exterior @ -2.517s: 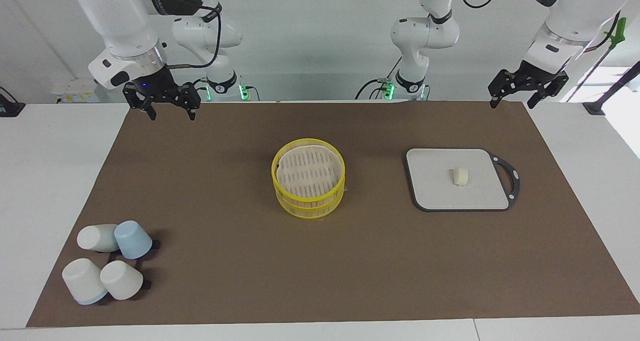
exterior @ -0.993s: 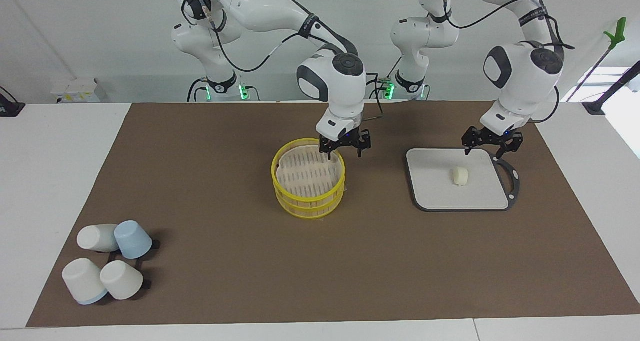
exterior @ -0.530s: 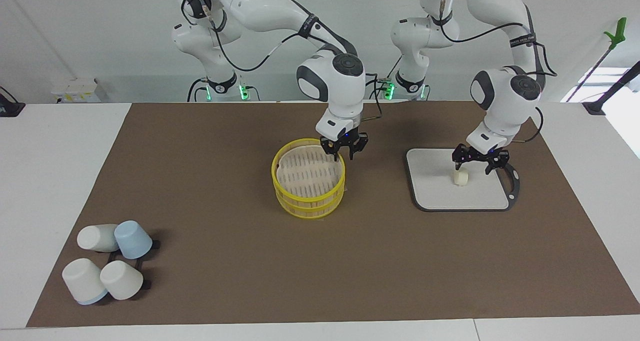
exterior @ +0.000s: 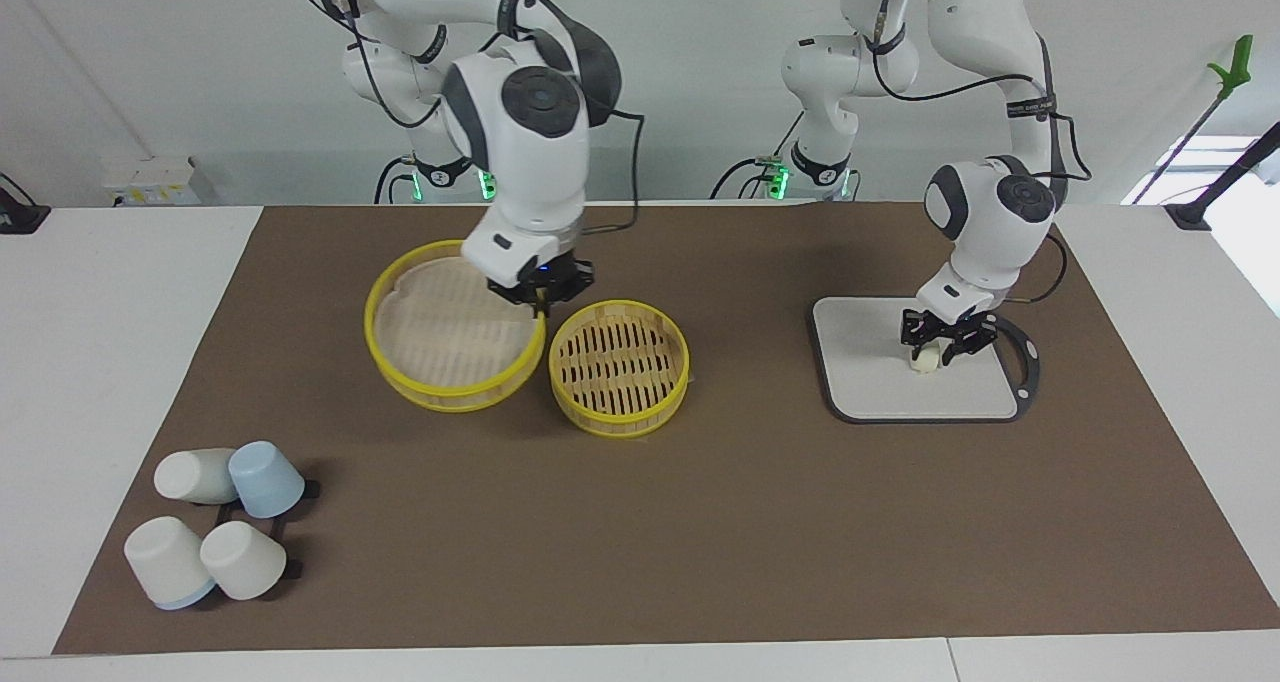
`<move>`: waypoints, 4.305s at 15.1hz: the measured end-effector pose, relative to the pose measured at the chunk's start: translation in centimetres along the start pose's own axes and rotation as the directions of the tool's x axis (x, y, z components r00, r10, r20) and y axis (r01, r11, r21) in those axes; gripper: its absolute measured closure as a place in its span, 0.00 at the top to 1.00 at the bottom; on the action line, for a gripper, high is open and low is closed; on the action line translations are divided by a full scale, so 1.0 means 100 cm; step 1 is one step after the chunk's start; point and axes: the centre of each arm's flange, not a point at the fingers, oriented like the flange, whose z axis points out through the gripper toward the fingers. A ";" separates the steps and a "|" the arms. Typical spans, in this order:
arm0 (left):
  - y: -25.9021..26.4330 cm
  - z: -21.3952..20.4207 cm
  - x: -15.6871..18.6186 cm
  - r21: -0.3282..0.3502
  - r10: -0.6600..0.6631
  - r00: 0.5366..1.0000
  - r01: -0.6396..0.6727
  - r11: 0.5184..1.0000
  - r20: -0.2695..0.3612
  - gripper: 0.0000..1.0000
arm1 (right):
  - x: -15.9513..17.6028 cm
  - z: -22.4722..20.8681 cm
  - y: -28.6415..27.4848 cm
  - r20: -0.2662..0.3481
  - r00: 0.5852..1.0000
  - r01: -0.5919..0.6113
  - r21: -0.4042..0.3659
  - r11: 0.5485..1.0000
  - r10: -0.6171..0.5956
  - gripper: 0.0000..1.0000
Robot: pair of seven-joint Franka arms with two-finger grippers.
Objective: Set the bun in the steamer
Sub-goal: 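Lift the lid off with the right gripper while the left gripper grasps the bun, then lift the bun with the left gripper while the right gripper holds the lid, then carry the bun into the steamer basket with the left gripper and release, then bring the lid over the steamer with the right gripper while the left gripper withdraws, then lower the lid onto the steamer with the right gripper and release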
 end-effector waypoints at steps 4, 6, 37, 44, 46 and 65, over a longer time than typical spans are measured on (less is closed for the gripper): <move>0.001 -0.008 0.005 -0.032 -0.025 0.999 0.026 0.999 0.031 0.29 | -0.009 0.015 0.127 0.115 0.990 0.080 0.024 0.996 -0.082 0.10; 0.010 -0.040 0.030 -0.092 -0.085 0.994 0.092 0.992 0.072 0.29 | -0.011 0.033 0.171 0.144 0.982 0.115 0.052 0.992 -0.121 0.10; 0.199 -0.233 0.106 -0.053 -0.433 0.895 0.440 0.896 0.109 1.00 | -0.011 0.027 0.027 -0.024 0.990 0.140 0.110 0.984 -0.138 0.10; 0.007 -0.283 0.038 -0.069 -0.300 0.948 0.308 0.949 0.109 1.00 | -0.021 0.057 -0.198 -0.191 0.981 0.074 0.204 0.976 -0.034 0.10; 0.008 -0.287 0.034 -0.052 -0.269 0.956 0.276 0.960 0.116 1.00 | -0.011 0.074 -0.202 -0.190 0.982 0.060 0.221 0.973 -0.017 0.10; -0.005 -0.299 0.026 -0.056 -0.214 0.966 0.224 0.973 0.147 1.00 | -0.016 0.112 -0.240 -0.218 0.975 0.014 0.268 0.963 0.047 0.14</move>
